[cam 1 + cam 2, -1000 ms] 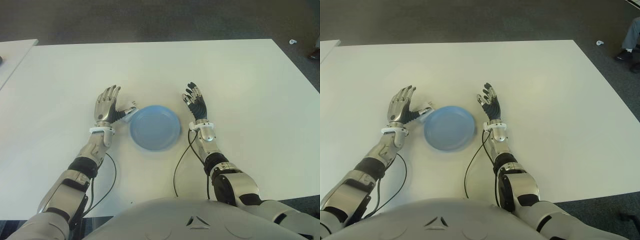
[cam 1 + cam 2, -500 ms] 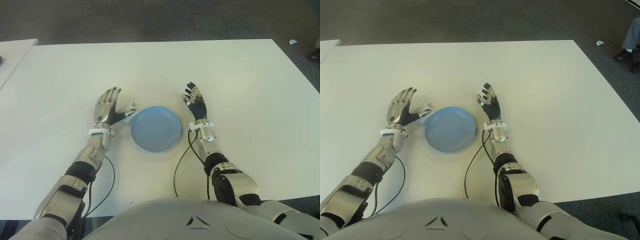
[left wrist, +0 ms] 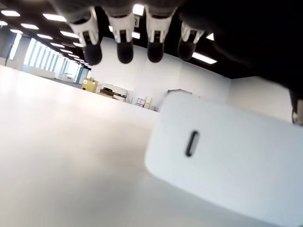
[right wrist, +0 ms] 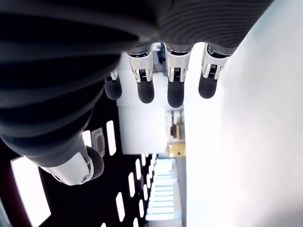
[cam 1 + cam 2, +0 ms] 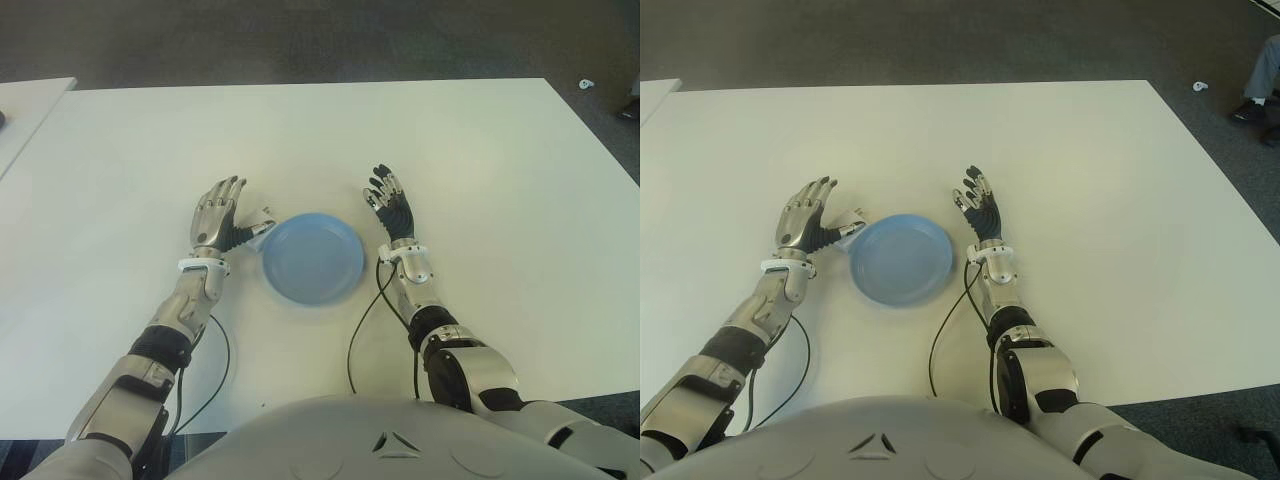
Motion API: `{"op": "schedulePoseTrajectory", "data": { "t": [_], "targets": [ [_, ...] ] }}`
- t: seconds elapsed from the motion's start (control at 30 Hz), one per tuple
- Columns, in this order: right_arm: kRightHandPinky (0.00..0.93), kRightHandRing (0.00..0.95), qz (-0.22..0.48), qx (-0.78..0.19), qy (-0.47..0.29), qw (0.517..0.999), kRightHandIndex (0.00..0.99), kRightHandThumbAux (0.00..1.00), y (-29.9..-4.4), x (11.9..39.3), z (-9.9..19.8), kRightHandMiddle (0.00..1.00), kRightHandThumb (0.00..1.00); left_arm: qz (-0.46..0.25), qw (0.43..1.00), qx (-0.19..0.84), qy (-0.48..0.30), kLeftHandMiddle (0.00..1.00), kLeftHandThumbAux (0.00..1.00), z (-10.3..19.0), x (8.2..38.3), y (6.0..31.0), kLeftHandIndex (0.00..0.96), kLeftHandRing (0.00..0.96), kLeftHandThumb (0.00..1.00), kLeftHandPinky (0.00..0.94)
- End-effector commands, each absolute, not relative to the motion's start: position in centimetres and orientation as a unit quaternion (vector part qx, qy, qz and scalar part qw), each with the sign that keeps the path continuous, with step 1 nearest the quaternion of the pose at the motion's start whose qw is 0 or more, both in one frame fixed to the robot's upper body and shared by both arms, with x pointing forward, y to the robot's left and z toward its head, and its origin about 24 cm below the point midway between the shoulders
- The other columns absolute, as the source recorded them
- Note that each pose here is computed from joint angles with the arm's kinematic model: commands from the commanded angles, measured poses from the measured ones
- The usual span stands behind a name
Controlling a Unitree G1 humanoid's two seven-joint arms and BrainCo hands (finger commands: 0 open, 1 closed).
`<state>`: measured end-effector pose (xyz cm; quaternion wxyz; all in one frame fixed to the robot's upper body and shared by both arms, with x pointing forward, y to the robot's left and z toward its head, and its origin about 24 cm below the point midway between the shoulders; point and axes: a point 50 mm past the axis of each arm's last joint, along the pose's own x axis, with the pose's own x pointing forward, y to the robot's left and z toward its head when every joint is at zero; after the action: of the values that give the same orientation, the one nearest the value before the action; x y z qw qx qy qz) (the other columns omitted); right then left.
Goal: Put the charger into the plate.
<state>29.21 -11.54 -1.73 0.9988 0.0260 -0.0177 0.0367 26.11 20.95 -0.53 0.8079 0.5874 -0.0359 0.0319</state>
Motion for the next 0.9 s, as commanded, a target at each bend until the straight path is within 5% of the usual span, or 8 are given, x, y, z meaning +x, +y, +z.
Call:
{"op": "schedulePoseTrajectory", "data": {
  "t": [0.03,0.9],
  "targets": [
    [0.096,0.1,0.008,0.033,0.109,0.993,0.033,0.662,-13.1,25.0,-6.9,0.111,0.174,0.033,0.795,0.605,-0.028,0.021,0.361,-0.7,25.8,21.5,0.074,0.0,0.057,0.0],
    [0.114,0.11,0.017,0.034,0.104,0.994,0.033,0.634,-13.0,24.9,-6.8,0.114,0.179,0.107,0.703,0.695,0.109,0.0,0.405,-0.2,27.2,23.0,0.0,0.0,0.089,0.0]
  ]
}}
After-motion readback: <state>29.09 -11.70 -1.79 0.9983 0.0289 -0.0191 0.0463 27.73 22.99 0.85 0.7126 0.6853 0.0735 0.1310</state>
